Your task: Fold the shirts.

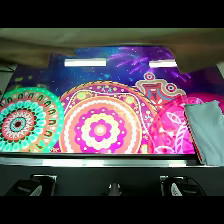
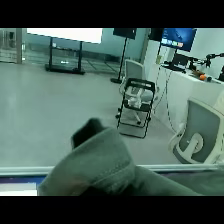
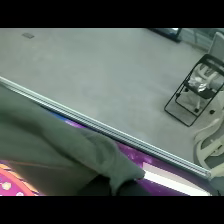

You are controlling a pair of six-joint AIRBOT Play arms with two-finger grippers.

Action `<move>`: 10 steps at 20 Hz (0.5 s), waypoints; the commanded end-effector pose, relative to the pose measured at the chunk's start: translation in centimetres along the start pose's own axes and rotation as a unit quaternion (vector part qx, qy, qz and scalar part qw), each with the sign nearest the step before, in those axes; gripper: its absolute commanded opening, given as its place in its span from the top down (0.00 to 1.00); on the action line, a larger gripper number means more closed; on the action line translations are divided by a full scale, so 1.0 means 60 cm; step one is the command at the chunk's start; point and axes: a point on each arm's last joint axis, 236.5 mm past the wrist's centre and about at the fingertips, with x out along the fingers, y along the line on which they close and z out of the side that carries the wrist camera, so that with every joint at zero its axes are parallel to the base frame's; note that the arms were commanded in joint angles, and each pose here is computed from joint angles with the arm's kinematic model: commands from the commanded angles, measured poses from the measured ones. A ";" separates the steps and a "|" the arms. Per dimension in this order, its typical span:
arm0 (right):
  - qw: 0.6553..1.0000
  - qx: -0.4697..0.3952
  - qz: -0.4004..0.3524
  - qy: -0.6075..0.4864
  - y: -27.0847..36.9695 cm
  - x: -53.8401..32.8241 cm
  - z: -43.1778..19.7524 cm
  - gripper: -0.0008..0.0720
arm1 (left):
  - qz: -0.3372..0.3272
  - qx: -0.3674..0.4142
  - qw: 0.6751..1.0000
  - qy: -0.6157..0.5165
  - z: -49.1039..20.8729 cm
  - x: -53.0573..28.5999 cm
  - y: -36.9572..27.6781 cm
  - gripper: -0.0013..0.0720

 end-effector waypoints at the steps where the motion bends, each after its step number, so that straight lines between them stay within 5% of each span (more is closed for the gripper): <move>1: 0.999 0.004 -0.012 0.040 0.003 -0.052 -0.017 0.96 | 0.027 0.001 0.998 0.049 -0.034 -0.051 0.015 0.95; 6: 0.965 0.020 0.077 0.251 0.044 -0.011 -0.182 0.96 | 0.063 0.001 0.984 0.168 -0.140 -0.023 0.051 0.95; 10: 0.885 0.065 0.180 0.424 0.112 0.054 -0.390 0.96 | 0.105 -0.014 0.907 0.408 -0.443 0.021 0.117 0.95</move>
